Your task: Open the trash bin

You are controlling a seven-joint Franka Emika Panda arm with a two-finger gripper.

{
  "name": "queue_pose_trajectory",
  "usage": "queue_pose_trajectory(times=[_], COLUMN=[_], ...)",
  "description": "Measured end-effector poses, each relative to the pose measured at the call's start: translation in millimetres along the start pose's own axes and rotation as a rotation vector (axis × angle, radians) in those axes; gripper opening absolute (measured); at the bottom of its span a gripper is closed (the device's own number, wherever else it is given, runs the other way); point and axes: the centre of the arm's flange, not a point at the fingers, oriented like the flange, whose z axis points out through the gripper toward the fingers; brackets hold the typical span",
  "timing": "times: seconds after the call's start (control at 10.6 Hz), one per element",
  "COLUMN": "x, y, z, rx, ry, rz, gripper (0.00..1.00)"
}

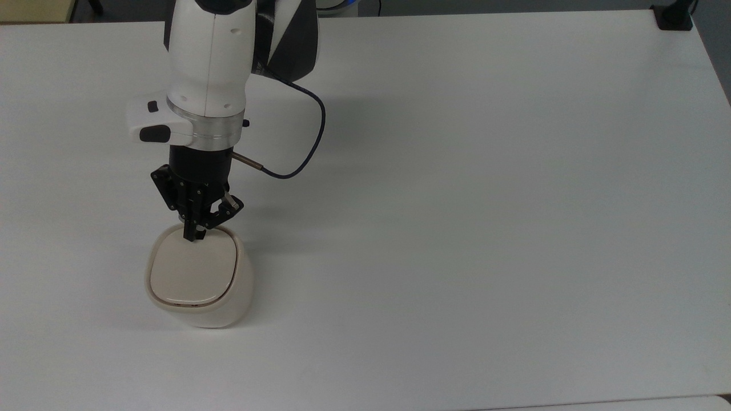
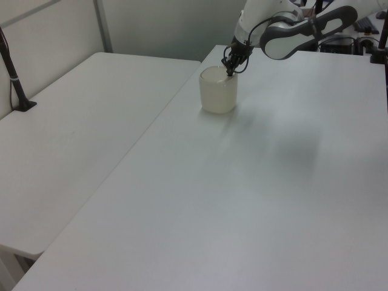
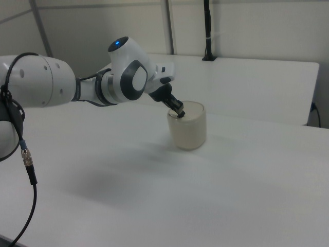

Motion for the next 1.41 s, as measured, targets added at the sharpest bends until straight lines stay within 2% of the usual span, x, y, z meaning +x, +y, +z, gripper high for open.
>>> queue_pose_trajectory(times=[0.19,0.47,0.66,0.85,1.23,1.41], x=[9.6,42.1,46.1,42.6,23.0,9.8], y=[1.2,12.0,22.3,26.1,29.5,31.3], z=[-11.1,-85.5,-126.6,-154.7,-201.3,-216.8], rx=[0.006,0.059,0.049,0.045,0.035,0.019], ry=[0.025,0.109,0.082,0.03,-0.085,-0.137], rz=[0.011,0.091,0.121,0.145,0.163,0.156], gripper=[0.05,0.07,0.1,0.34,0.93,1.0])
